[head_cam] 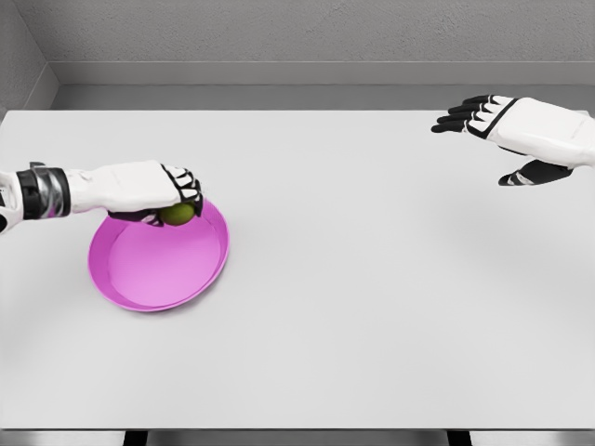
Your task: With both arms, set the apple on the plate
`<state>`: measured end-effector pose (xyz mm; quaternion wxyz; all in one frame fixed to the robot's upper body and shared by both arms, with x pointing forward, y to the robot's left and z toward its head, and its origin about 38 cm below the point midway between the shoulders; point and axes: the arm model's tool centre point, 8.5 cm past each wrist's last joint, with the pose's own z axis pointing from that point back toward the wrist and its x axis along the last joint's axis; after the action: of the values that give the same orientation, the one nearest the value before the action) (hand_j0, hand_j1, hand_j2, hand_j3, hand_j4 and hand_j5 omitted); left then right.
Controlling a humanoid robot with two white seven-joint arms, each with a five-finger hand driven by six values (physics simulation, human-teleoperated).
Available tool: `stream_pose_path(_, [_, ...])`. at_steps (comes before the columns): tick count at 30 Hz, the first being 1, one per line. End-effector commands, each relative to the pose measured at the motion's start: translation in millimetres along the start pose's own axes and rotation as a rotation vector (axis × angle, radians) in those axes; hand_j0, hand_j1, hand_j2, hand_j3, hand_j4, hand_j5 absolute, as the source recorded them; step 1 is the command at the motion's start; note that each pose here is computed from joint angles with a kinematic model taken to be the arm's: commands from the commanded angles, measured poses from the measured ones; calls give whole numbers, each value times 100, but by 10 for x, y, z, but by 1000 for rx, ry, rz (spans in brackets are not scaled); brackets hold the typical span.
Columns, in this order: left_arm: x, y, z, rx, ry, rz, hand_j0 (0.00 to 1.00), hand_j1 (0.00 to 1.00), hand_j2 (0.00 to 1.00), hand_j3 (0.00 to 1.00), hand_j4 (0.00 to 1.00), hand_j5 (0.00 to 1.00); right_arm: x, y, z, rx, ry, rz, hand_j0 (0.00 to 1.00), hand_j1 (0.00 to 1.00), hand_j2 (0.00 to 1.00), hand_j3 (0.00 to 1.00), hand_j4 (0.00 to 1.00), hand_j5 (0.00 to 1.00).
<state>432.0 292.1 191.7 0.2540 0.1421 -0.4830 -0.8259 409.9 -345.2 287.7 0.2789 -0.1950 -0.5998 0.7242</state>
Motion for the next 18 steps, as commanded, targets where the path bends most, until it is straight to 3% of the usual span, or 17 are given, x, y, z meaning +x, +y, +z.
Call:
stream_pose_path(1, [-108,30,169,5,43,0,16,16,16,16,16,16,-3,-5,7,-1,1,-5,100,100,100,100,100,100])
stream_pose_path(2, [-113,35,176,8,46,0,18,18,18,18,18,18,-3,-6,7,-3,1,-5,100,100,100,100,100,100])
stream_pose_path(3, [-115,35,187,6,47,-1,27,27,27,27,27,27,-1,-3,2,-2,0,-5,100,100,100,100,100,100])
stream_pose_path(4, [-114,30,194,2,47,-2,56,56,56,56,56,56,3,-6,1,-3,-1,-4,100,100,100,100,100,100])
stream_pose_path(5, [-93,-27,178,-7,43,4,96,96,96,96,96,96,1,-8,5,-3,0,-4,100,100,100,100,100,100])
stream_pose_path(6, [-65,-47,165,-10,35,4,100,100,100,100,100,100,1,-11,3,-5,0,-4,100,100,100,100,100,100])
stream_pose_path(11, [-85,-63,200,-8,43,12,100,100,100,100,100,100,1,-11,3,-5,0,-4,100,100,100,100,100,100])
stream_pose_path(13, [-198,-16,390,47,79,58,100,100,100,100,100,100,3,-6,1,-3,-1,-4,100,100,100,100,100,100])
stream_pose_path(16, [-422,-126,820,148,149,222,100,100,100,100,100,100,1,-7,5,-2,0,-4,100,100,100,100,100,100])
stream_pose_path(18, [-583,-123,987,200,196,278,100,100,100,100,100,100,-1,-13,8,-4,1,-3,100,100,100,100,100,100])
